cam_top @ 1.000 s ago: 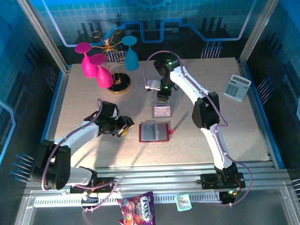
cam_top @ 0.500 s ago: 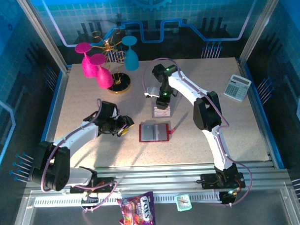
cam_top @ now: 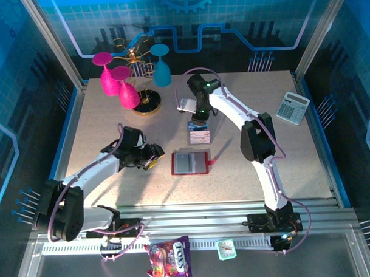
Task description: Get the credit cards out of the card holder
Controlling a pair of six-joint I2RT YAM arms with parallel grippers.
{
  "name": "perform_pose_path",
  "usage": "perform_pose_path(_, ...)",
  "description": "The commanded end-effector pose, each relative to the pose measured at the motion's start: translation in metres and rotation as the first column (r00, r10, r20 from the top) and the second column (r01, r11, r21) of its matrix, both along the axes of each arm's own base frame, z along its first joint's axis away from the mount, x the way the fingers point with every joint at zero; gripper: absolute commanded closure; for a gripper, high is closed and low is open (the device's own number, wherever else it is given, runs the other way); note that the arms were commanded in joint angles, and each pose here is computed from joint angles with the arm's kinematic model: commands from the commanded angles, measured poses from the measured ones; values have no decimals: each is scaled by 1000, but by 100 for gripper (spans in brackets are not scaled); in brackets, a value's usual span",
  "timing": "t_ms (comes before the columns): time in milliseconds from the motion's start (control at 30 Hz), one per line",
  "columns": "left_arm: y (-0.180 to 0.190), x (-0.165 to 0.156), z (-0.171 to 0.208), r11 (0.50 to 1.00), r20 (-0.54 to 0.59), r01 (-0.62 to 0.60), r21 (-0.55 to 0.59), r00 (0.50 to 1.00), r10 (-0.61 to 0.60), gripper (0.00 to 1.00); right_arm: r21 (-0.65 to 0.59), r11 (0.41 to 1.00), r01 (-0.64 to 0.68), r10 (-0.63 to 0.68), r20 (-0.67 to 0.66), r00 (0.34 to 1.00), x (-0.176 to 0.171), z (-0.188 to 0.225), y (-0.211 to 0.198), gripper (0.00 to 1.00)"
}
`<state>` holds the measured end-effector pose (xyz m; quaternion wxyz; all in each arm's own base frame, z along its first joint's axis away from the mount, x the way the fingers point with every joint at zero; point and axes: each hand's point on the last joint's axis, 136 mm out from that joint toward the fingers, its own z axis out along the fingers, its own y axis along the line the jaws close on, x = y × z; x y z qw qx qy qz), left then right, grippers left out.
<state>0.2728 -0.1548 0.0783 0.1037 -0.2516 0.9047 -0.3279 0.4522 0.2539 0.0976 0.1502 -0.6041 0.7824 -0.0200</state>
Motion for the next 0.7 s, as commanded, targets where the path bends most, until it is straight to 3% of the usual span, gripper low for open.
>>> perform_pose_path(0, 5, -2, -2, 1000, -13, -22, 6, 1000, 22, 48, 52, 998, 21, -28, 127, 992, 9, 42, 4, 55)
perform_pose_path(433, 4, -2, -5, 1000, -24, -15, 1, 1000, 15, 47, 45, 998, 35, -41, 134, 990, 20, 23, 4, 54)
perform_pose_path(667, 2, -1, -6, 1000, -27, -9, -5, 1000, 9, 47, 31, 999, -15, 14, 56, 998, 5, 2, 9, 53)
